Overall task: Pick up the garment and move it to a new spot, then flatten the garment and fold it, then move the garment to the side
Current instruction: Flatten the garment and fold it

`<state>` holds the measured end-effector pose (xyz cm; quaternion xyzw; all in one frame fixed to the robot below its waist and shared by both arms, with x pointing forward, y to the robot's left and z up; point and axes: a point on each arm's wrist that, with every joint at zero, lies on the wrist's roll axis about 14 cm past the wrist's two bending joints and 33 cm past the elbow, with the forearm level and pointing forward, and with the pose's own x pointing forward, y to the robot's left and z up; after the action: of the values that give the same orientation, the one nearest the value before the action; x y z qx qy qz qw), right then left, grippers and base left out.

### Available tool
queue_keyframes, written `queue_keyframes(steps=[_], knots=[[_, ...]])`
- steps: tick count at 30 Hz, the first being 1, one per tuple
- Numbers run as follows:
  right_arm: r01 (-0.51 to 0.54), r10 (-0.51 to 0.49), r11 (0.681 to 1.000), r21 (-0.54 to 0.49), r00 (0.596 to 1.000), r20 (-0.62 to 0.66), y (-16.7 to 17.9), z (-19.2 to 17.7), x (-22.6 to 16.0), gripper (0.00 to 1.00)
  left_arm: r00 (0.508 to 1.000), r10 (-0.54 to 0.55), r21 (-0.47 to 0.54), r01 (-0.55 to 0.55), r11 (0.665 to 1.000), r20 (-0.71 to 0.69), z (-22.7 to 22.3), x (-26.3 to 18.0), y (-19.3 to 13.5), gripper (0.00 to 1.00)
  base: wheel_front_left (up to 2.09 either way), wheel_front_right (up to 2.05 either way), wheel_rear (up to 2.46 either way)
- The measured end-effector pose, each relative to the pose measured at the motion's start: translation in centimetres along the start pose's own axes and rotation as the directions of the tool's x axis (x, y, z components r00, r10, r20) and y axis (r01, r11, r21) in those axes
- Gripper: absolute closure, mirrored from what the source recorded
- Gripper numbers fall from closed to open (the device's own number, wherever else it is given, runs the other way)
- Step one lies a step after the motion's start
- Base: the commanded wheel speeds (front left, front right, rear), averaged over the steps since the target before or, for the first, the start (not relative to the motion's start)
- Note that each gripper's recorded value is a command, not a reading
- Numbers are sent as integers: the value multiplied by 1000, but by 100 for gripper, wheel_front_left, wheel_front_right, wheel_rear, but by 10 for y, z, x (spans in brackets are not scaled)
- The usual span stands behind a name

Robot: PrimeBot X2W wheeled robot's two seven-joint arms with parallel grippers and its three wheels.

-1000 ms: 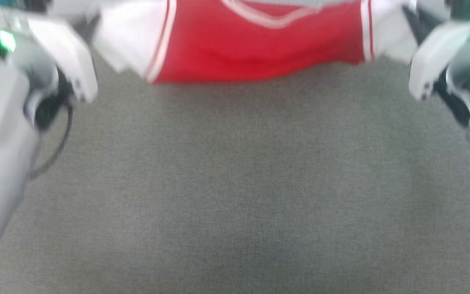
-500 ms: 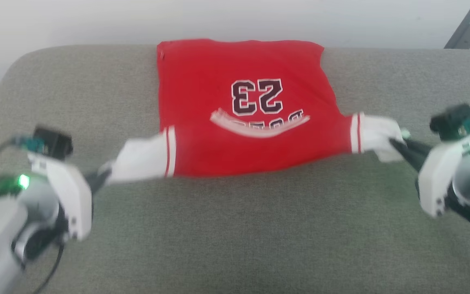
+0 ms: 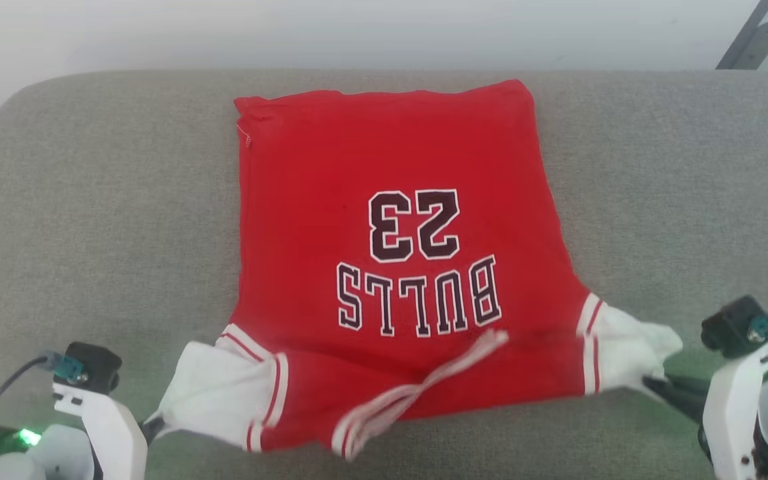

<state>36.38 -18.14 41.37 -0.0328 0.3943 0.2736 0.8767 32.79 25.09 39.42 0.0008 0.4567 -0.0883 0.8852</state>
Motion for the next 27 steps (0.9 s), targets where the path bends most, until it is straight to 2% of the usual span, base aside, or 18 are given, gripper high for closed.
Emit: queue_keyframes(steps=[4,5,6,7,11,15,20,27], knots=[[-5,7,998,60,999,-37,3,-15,-3,100,1000,-1,-10,1,1000,-6,-5,3,-4,100,0,0,0],[-2,4,997,74,999,-32,3,-15,-4,70,1000,-3,-17,3,1000,-5,-6,4,-6,100,0,0,0],[0,3,996,87,999,-32,3,-16,-4,13,1000,-7,-20,7,1000,-4,-7,5,-8,100,0,0,0],[2,1,996,94,999,-37,4,-18,-4,0,1000,-12,-22,12,1000,7,-5,5,-11,100,0,0,0],[13,-11,994,108,1000,-23,4,-16,-7,0,999,-16,-32,17,999,36,1,7,-15,100,0,0,0],[29,-34,995,95,998,54,0,7,-15,0,998,-10,-41,12,999,57,4,7,-15,100,0,0,0],[76,-87,995,66,977,194,-6,49,-25,0,998,-18,-57,22,998,68,7,9,-21,100,0,0,0],[165,-154,986,1,918,365,-20,126,-15,0,995,-32,-61,37,997,93,17,14,-27,100,0,0,0]])
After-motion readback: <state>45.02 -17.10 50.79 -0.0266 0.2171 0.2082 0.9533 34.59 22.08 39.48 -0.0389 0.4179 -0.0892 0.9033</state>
